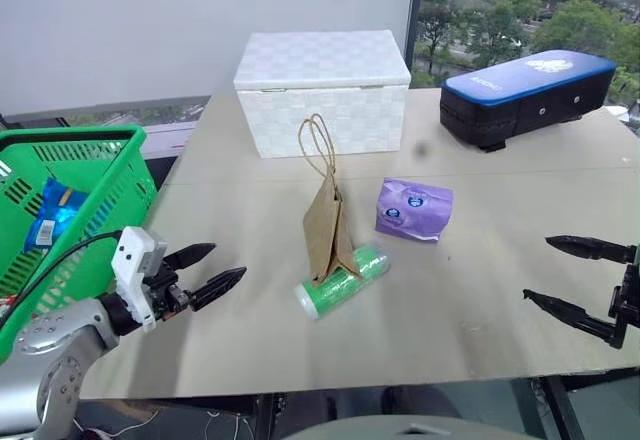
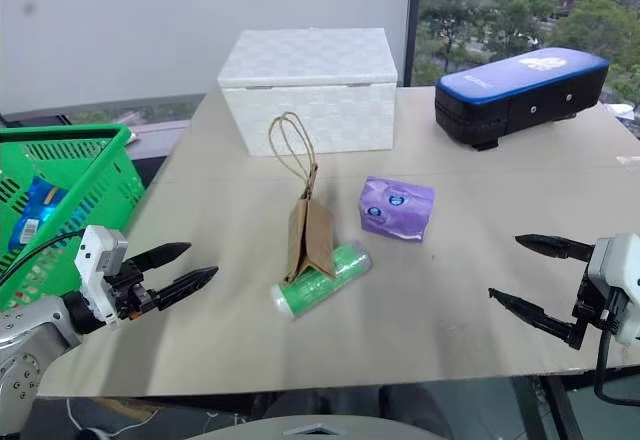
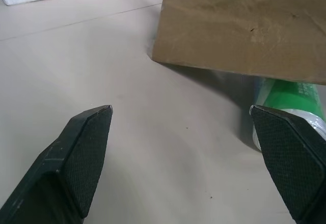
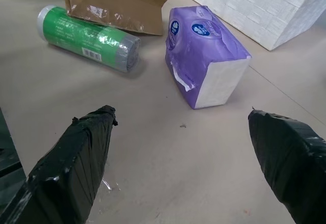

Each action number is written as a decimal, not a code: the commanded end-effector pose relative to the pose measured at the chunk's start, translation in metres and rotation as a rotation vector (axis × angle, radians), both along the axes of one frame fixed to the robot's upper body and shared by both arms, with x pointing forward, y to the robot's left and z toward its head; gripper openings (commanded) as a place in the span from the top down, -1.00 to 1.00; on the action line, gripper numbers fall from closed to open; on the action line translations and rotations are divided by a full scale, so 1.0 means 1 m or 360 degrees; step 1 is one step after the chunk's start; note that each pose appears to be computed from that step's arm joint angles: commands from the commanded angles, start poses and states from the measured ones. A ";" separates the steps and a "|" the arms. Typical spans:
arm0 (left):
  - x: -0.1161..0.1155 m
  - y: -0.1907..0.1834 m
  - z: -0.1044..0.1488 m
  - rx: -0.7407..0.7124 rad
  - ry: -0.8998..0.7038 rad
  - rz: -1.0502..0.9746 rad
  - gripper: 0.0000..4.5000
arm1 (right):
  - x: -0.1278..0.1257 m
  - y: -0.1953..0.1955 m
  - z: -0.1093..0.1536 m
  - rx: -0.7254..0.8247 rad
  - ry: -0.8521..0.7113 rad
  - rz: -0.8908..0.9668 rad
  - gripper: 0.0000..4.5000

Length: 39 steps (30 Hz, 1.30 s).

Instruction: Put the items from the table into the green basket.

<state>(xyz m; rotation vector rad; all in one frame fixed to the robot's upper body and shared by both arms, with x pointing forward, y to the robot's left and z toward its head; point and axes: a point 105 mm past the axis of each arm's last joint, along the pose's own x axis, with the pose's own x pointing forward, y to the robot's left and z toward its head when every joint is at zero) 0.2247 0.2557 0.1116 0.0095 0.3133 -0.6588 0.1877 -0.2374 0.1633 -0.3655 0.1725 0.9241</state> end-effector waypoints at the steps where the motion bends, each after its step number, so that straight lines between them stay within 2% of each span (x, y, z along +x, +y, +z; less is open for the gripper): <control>1: 0.003 -0.011 0.014 0.0005 -0.0062 -0.0071 -0.99 | 0.001 0.007 0.013 0.0002 -0.0103 0.0040 -1.00; 5: 0.002 -0.050 0.024 -0.0062 -0.0114 -0.0258 -0.99 | 0.001 0.018 0.014 0.0026 -0.0135 0.0074 -1.00; 9: -0.006 -0.078 0.036 -0.0198 -0.0030 -0.0401 -0.99 | 0.001 0.023 0.013 0.0034 -0.0141 0.0082 -1.00; 13: 0.001 -0.111 0.058 -0.0309 0.0057 -0.0508 -0.99 | 0.001 0.025 0.011 0.0040 -0.0141 0.0086 -1.00; 21: 0.029 -0.134 0.052 -0.0141 0.0202 -0.0418 -0.99 | -0.006 0.025 0.015 0.0023 -0.0135 0.0104 -1.00; 25: 0.033 -0.142 0.044 -0.0101 0.0236 -0.0411 -0.99 | -0.008 0.027 0.018 0.0014 -0.0161 0.0094 -1.00; 26: 0.035 -0.142 0.042 -0.0102 0.0237 -0.0395 -0.76 | -0.008 0.028 0.018 0.0012 -0.0165 0.0096 -1.00; 28: 0.038 -0.142 0.041 -0.0077 0.0215 -0.0370 -0.49 | -0.009 0.030 0.020 0.0014 -0.0178 0.0102 -1.00; 34: 0.044 -0.132 0.042 -0.0034 0.0149 -0.0320 0.84 | -0.006 0.042 0.028 0.0083 -0.0234 0.0166 -1.00; 35: 0.046 -0.129 0.044 -0.0045 0.0127 -0.0303 0.97 | -0.005 0.044 0.028 0.0095 -0.0235 0.0178 -1.00; 39: 0.059 -0.106 0.056 -0.0049 -0.0028 -0.0161 0.97 | 0.001 0.052 0.029 0.0149 -0.0248 0.0218 -1.00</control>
